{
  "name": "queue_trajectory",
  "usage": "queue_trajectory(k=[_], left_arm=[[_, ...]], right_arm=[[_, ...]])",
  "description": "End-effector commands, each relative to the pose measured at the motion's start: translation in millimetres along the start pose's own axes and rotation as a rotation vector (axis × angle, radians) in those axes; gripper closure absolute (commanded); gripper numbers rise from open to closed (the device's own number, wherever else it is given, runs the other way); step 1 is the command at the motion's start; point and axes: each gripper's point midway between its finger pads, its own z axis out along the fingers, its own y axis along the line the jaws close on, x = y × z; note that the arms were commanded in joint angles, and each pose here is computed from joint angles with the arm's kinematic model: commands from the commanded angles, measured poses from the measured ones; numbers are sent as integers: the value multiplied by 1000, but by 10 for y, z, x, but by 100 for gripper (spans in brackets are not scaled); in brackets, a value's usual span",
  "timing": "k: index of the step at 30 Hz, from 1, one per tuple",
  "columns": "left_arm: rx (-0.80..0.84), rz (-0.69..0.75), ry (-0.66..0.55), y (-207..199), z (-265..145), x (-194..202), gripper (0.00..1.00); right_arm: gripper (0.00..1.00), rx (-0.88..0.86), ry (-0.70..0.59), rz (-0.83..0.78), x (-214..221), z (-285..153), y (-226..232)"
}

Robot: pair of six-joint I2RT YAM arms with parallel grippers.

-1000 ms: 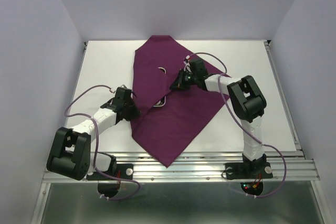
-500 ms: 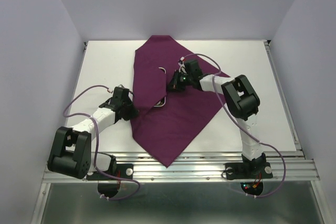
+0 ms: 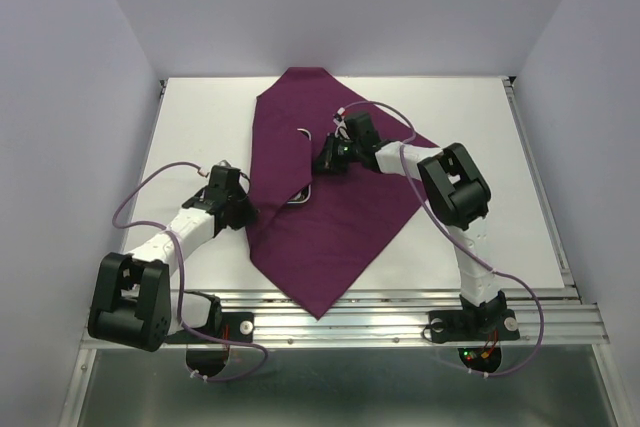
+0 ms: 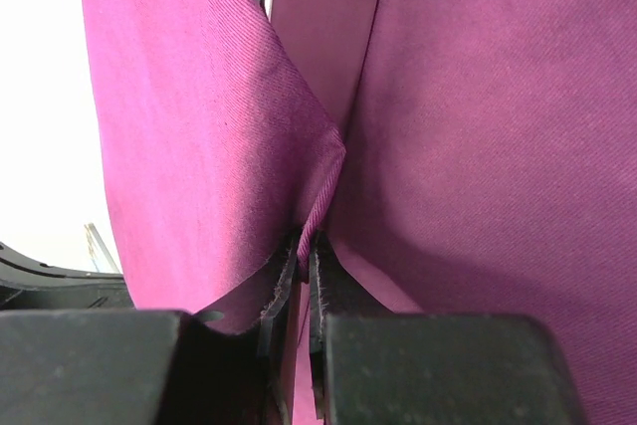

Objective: Prepare the surgical pack
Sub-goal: Pack the surgical kit at the center of the board.

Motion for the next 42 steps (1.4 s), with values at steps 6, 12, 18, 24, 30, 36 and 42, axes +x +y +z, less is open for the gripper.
queue_trajectory(k=[6,12,18,24,30,36,42], left_arm=[[10,13,-44,-43,-100,-141,100],[-7,-22,-27,34,-63,-45,100],[-74,-55,-41,169,76,-35,100],[-92,-63,1,235,202,85,100],[-93,-93,-77,248,-53,-33,100],[-95,-143,-47,331,-82,133,100],[-113,-128,-3,341,24,203,100]], right_arm=[[99,-51,-12,-38,-55,95,248],[99,-48,-11,-35,-50,115,226],[99,-45,-8,-36,-38,123,207],[99,-42,-3,-31,-23,137,186],[99,-41,-4,-35,-20,132,184],[99,-42,-2,-28,-12,143,173],[99,-47,-6,-25,-25,136,196]])
